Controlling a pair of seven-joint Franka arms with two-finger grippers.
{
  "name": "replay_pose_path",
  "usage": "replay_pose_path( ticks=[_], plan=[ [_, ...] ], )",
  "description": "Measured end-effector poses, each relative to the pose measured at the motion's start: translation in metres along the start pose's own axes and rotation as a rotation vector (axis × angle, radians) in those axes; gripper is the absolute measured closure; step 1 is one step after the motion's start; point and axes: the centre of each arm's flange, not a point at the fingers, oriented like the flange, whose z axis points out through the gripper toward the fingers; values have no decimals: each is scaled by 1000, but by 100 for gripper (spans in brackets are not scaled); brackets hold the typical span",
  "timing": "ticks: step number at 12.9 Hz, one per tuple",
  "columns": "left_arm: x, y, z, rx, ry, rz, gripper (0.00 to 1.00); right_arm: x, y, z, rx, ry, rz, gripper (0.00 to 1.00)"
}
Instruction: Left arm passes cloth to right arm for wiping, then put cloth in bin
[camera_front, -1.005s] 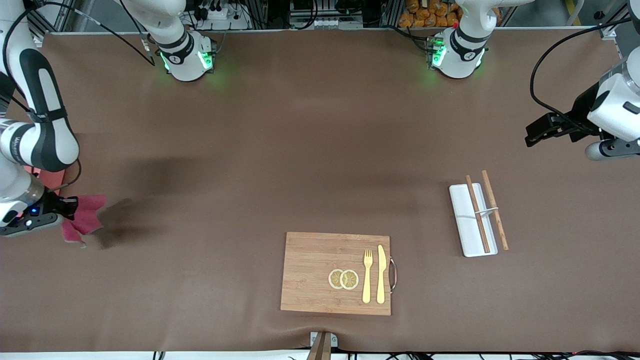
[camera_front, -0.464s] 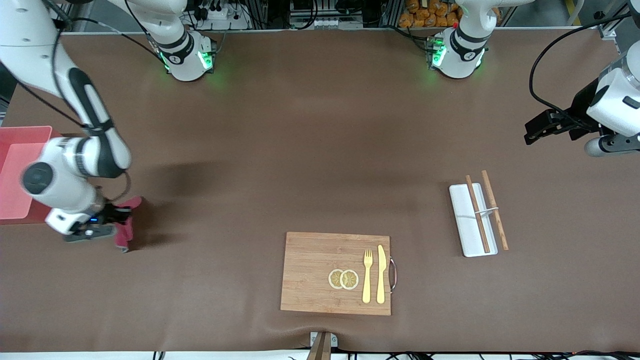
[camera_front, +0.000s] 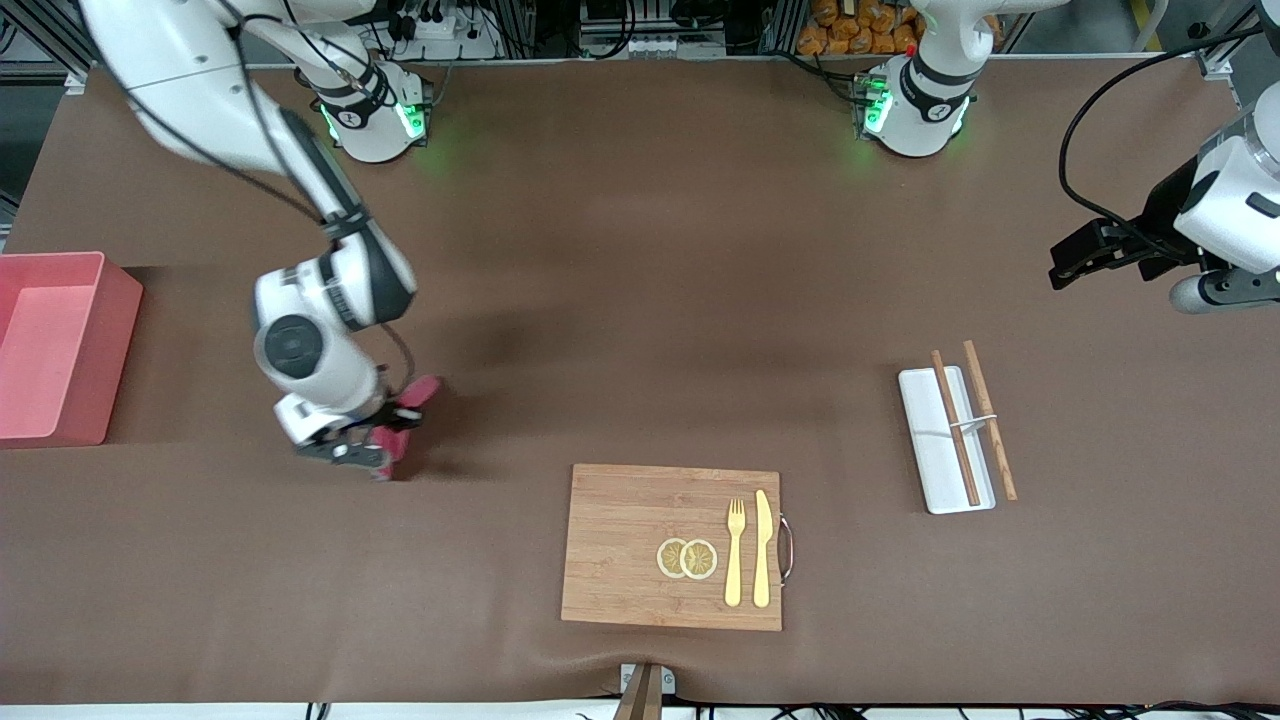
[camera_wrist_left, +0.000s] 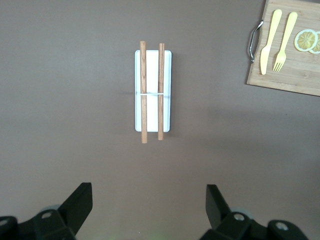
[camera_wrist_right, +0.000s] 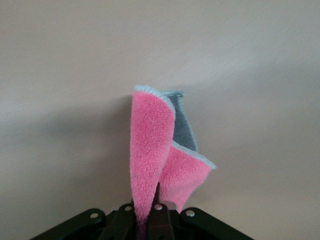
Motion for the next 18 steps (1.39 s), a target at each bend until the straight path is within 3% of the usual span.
replay_pose_path(
  ticks=[3, 7, 13, 18],
  plan=[
    [0, 0, 0, 0, 0, 0, 0, -18, -45, -38, -12, -11, 40, 95],
    [0, 0, 1, 0, -1, 0, 0, 16, 5, -105, -30, 8, -29, 95],
    [1, -2, 1, 1, -2, -3, 0, 89, 237, -112, -10, -2, -338, 95],
    [1, -5, 2, 1, -4, 2, 0, 89, 460, -143, -10, -36, -537, 95]
  ],
)
